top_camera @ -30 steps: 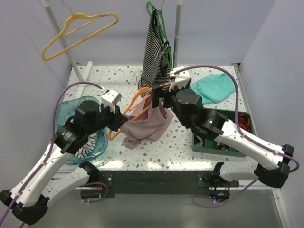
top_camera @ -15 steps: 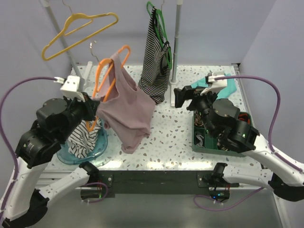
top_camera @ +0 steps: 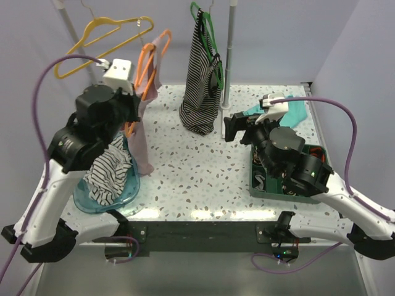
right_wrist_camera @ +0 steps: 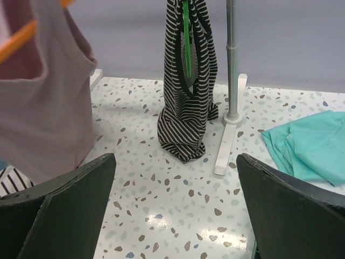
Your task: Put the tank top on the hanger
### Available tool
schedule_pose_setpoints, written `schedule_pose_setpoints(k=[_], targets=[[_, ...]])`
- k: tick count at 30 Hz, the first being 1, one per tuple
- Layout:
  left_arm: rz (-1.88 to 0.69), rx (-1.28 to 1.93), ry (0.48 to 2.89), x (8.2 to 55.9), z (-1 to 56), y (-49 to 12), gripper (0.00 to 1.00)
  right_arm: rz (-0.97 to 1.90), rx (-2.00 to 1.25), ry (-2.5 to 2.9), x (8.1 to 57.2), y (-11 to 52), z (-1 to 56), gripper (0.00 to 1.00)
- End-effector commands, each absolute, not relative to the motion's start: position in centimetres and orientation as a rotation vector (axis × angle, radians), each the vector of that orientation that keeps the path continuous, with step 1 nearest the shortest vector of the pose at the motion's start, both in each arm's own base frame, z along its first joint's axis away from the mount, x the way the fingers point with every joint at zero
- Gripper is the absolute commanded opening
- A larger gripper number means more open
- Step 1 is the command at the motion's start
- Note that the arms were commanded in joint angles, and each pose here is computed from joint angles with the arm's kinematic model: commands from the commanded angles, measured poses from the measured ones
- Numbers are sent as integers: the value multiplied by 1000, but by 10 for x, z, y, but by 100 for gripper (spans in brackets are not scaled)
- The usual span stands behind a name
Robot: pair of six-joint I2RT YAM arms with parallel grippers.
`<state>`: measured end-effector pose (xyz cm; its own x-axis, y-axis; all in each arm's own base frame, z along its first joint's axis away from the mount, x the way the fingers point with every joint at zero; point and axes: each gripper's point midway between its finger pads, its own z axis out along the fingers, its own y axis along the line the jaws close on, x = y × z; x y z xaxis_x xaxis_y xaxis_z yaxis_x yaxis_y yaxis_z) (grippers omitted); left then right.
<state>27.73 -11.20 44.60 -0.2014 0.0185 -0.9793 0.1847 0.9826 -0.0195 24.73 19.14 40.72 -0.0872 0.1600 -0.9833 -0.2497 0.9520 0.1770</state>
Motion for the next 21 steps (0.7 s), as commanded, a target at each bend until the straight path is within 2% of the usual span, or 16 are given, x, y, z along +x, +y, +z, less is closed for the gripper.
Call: schedule_pose_setpoints(k=[1, 10, 21], targets=[[-149, 183, 1763, 301, 434, -128, 0, 375, -67, 1642, 242, 191, 403, 99], [-173, 198, 1793, 361, 423, -133, 0, 429, -175, 1836, 234, 223, 320, 99], [-218, 172, 1704, 411, 472, -138, 0, 414, -179, 1842, 233, 220, 313, 99]])
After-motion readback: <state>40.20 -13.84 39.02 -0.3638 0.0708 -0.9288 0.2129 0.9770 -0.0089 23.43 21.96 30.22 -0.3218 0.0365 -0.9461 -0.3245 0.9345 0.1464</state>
